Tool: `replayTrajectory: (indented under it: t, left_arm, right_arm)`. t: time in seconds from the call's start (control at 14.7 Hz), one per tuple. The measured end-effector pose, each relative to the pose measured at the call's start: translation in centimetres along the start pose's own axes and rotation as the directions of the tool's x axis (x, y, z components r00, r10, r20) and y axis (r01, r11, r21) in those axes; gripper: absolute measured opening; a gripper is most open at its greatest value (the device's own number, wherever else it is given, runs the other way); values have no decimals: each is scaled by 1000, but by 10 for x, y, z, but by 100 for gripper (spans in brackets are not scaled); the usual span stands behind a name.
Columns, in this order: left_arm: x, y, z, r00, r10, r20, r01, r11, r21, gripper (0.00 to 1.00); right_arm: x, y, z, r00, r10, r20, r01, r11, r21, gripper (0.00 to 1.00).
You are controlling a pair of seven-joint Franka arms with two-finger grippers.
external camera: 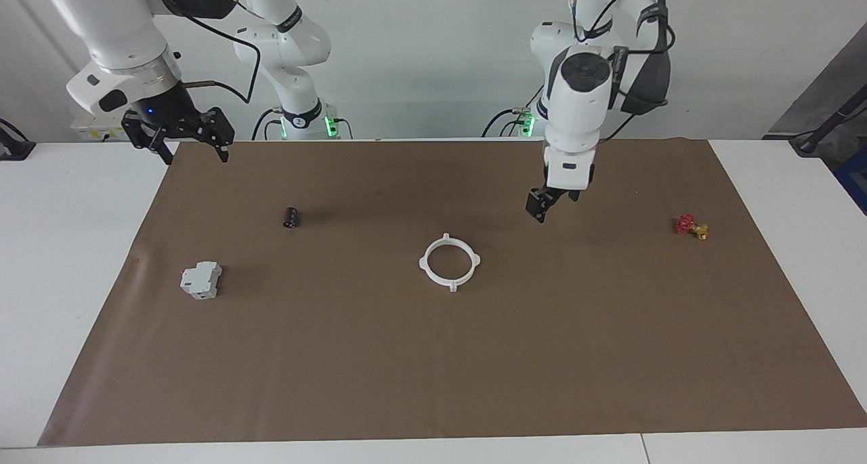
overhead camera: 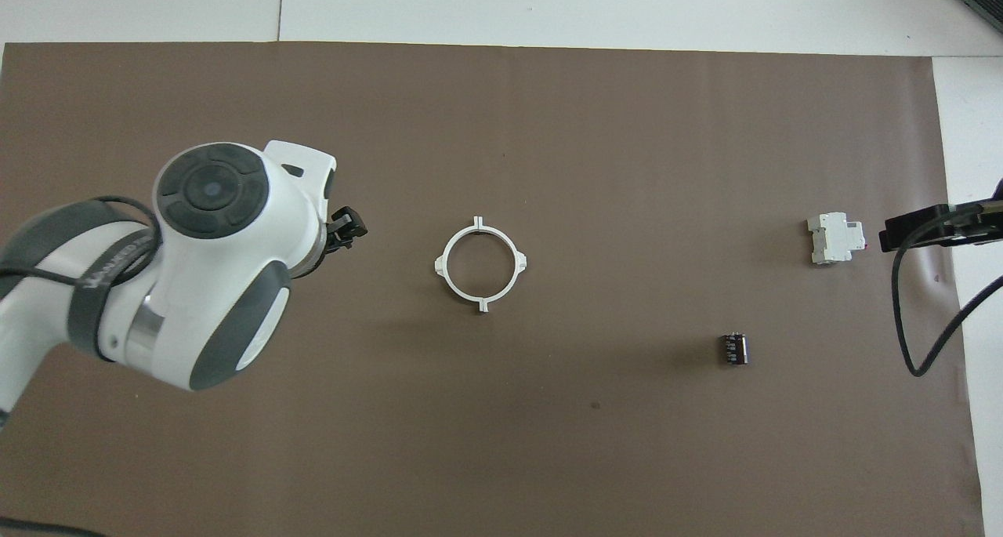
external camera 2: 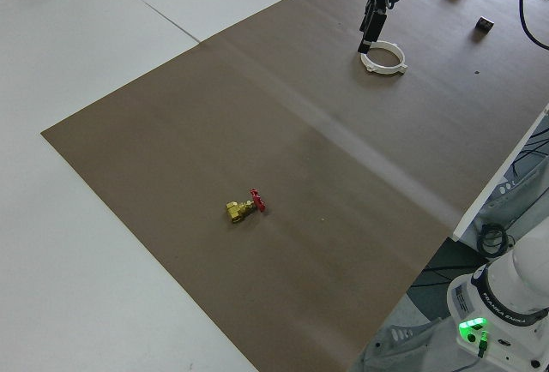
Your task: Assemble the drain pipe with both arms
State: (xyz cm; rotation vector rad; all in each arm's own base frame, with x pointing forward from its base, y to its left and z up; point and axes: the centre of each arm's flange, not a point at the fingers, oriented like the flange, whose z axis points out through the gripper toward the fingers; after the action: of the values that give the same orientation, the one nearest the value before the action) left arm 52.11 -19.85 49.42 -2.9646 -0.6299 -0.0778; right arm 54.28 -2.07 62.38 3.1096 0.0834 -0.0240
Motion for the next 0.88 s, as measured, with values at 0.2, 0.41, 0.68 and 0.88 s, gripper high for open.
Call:
replayTrajectory:
  t: [0.2, 0.41, 0.68, 0.88]
  left_arm:
    - [41, -75, -27, 995, 97, -7, -97, 995, -16, 100]
    - [79, -154, -31, 979, 204, 7, -204, 979, -18, 100]
    - [99, -198, -25, 948, 317, 15, -317, 948, -21, 100]
    - [98, -197, -25, 942, 336, 19, -335, 942, -34, 100]
  right_arm:
    - [0, 0, 0, 1000, 0, 0, 0, 1000, 0, 100]
    - [0, 0, 0, 1000, 0, 0, 0, 1000, 0, 100]
    - [0, 0, 0, 1000, 0, 0, 0, 1000, 0, 100]
    - [0, 0, 0, 1000, 0, 0, 0, 1000, 0, 100]
